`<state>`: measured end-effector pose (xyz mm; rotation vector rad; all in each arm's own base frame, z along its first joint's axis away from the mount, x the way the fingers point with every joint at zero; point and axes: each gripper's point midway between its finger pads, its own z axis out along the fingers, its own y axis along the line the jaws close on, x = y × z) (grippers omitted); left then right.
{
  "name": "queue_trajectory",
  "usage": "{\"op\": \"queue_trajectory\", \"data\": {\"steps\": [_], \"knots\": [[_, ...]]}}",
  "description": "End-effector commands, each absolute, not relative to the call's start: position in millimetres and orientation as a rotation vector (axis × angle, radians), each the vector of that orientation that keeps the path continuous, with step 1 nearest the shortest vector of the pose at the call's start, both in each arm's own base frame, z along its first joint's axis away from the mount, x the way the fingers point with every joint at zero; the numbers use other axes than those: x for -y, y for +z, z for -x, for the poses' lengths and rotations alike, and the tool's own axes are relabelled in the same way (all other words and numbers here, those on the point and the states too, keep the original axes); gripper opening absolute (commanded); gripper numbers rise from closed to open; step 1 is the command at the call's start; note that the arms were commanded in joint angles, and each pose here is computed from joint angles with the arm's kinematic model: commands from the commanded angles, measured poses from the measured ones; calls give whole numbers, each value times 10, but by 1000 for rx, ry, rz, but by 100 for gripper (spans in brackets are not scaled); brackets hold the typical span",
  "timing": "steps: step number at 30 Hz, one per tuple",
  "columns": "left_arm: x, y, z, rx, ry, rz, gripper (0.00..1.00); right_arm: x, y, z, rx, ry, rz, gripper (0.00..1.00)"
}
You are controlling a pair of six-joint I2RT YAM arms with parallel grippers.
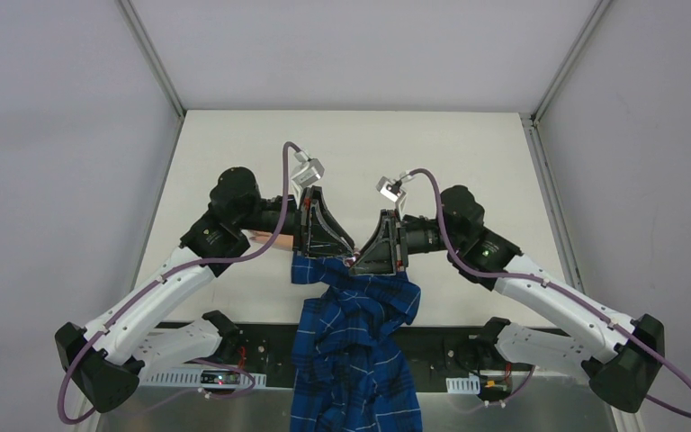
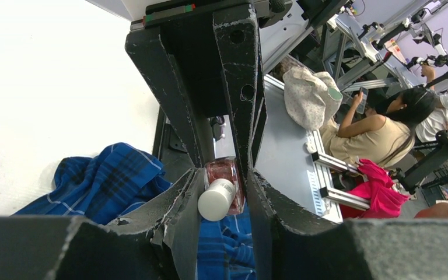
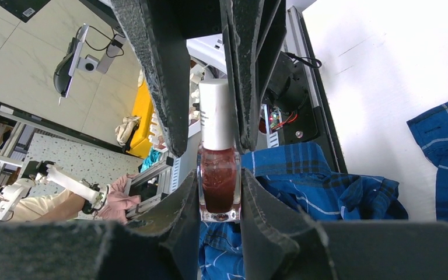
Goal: Paint the nails
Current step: Unscrew the nail polish bottle.
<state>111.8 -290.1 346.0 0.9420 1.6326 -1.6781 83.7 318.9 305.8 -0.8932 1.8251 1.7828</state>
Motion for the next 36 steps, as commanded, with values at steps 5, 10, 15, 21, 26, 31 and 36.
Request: {"op": "queue_trajectory", "data": {"steps": [5,10,15,21,26,31,36], "knots": [[2864,3662,-1082,-1514,-1641,-965,34,-3123,3185,-757,-1753,1777,940,0],[2869,3645,-1090,-1519,-1643,-968,32,-3109,3181,-750,-1755,1773,936,0],[2881,3622,-1086,-1529,-1655,-978,31,-3106,3191,-776,-1750,1753,925,0],[2885,3622,-1081,-1528,-1660,-986,2,-3114,3170,-820,-1760,1727,911,0],[2892,3616,-1104,-1538,-1656,-970,0,-3142,3091,-965,-1802,1642,865,0],[2918,3571,-1192,-1572,-1636,-920,0,-3164,3007,-1185,-1830,1521,784,0],[2942,3445,-1360,-1654,-1579,-848,0,-3142,2922,-1496,-1883,1336,662,0]]}}
